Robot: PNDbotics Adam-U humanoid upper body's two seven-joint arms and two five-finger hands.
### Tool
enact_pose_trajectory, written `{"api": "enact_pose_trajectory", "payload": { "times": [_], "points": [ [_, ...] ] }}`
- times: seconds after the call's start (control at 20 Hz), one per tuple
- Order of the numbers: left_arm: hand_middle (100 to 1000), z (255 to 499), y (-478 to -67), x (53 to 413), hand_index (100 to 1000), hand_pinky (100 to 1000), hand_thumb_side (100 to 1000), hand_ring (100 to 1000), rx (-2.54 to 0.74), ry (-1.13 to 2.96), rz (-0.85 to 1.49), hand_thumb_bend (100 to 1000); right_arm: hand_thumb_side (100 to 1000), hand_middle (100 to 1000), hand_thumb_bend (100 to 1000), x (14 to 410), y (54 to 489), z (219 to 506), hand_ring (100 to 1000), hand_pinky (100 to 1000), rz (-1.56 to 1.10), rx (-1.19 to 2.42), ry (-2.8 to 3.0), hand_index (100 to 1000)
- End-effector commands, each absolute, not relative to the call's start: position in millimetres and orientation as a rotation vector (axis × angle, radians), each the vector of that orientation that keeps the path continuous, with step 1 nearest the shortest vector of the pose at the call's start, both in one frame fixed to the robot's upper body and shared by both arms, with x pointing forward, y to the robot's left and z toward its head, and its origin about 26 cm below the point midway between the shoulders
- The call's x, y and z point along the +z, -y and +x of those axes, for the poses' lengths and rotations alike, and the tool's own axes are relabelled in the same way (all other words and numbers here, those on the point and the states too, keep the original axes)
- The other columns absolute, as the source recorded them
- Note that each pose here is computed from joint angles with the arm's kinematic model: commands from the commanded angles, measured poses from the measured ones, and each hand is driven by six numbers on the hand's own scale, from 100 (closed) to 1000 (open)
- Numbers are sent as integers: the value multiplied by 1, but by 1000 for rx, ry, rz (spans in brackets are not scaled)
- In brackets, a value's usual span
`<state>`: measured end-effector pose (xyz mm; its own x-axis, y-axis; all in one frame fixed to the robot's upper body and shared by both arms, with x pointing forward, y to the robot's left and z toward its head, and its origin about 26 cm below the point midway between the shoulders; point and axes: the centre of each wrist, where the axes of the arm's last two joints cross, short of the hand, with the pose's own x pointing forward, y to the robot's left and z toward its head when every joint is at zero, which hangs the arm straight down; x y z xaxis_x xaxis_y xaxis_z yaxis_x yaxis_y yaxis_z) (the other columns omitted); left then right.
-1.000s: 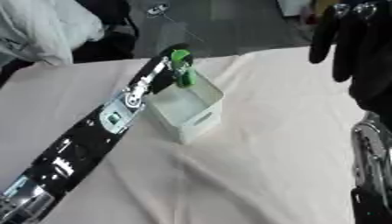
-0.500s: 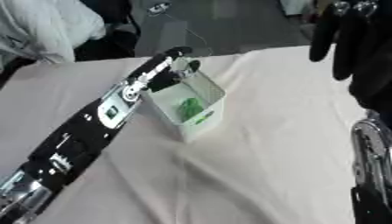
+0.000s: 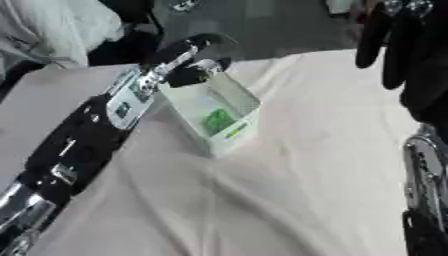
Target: Pick up objects on the table and place them in the box.
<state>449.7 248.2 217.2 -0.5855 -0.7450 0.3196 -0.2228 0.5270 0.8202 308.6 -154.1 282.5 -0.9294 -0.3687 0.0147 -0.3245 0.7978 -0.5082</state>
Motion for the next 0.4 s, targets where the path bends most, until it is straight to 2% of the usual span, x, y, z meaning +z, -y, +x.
{"api": "enact_pose_trajectory", "payload": {
  "times": [0.05,0.1,0.15,0.2,0.25,0.3,0.35,0.4],
  "points": [
    [922,413,-248,252,982,859,841,698,-733,2448,778,194,1000,190,100,288,160,306,198,287,-517,-802,-2884,368],
    [896,398,-244,252,952,816,813,673,-641,2541,721,186,1000,189,100,288,161,306,197,287,-509,-806,-2887,368],
    [826,382,-239,251,889,710,798,593,-558,2625,650,187,1000,187,100,288,162,306,195,288,-501,-811,-2891,369],
    [817,369,-234,251,881,700,802,587,-490,2687,587,189,1000,187,100,288,164,306,195,288,-495,-814,-2894,369],
    [756,355,-229,250,823,624,817,538,-418,2751,512,200,1000,186,100,287,165,307,193,290,-490,-814,-2900,372],
    [764,342,-225,249,835,636,816,543,-358,2818,433,200,1000,186,100,287,166,307,194,289,-486,-810,-2907,372],
    [708,331,-221,247,771,583,813,520,-296,2863,363,203,1000,194,100,287,168,307,198,298,-483,-799,-2917,385],
    [711,321,-218,245,774,586,816,520,-241,2905,293,202,1000,193,100,287,170,307,198,297,-483,-780,-2933,383]
  ]
}}
